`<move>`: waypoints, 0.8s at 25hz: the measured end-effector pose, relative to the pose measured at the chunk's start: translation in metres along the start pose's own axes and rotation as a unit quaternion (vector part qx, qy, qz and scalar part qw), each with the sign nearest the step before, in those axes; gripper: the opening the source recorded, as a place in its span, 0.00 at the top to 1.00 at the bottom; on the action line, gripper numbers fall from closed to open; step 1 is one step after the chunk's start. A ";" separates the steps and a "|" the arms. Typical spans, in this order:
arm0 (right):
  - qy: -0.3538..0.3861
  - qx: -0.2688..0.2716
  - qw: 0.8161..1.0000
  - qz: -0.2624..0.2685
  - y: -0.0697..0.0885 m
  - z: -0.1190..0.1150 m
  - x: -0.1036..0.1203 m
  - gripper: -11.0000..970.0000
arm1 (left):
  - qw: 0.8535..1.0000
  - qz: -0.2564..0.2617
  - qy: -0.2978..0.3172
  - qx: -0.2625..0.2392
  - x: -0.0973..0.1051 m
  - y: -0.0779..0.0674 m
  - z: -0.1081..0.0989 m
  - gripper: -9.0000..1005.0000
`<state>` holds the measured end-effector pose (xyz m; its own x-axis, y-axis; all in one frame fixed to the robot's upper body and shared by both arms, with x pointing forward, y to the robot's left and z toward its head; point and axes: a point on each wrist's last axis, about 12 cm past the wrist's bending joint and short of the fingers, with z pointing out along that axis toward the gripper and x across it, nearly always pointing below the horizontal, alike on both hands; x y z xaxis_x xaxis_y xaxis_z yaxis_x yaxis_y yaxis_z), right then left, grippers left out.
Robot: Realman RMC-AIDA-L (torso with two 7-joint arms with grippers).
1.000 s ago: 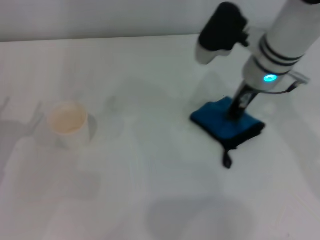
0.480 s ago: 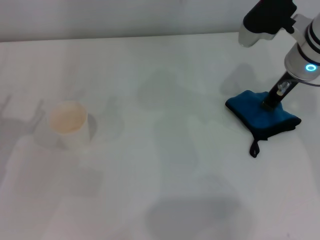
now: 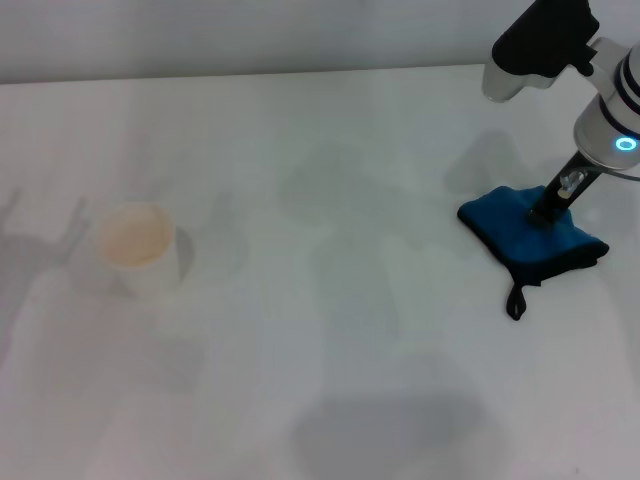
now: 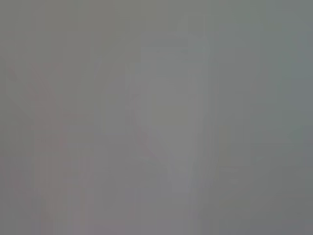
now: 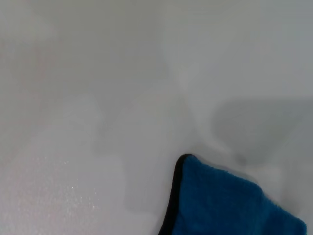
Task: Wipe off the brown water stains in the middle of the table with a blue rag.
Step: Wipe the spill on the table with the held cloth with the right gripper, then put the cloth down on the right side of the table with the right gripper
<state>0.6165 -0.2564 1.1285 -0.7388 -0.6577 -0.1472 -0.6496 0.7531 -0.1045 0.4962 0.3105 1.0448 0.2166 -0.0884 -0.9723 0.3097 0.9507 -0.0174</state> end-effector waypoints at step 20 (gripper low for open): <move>-0.043 -0.005 0.999 0.014 -0.002 -0.009 0.006 0.52 | 1.000 0.000 0.002 -0.002 0.000 0.001 -0.003 0.12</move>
<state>0.6120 -0.2617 1.1367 -0.7393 -0.6317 -0.2333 -0.6304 0.7710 -0.0900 0.4940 0.3119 1.0437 0.2138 -0.0871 -0.9730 0.3063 0.9518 -0.0179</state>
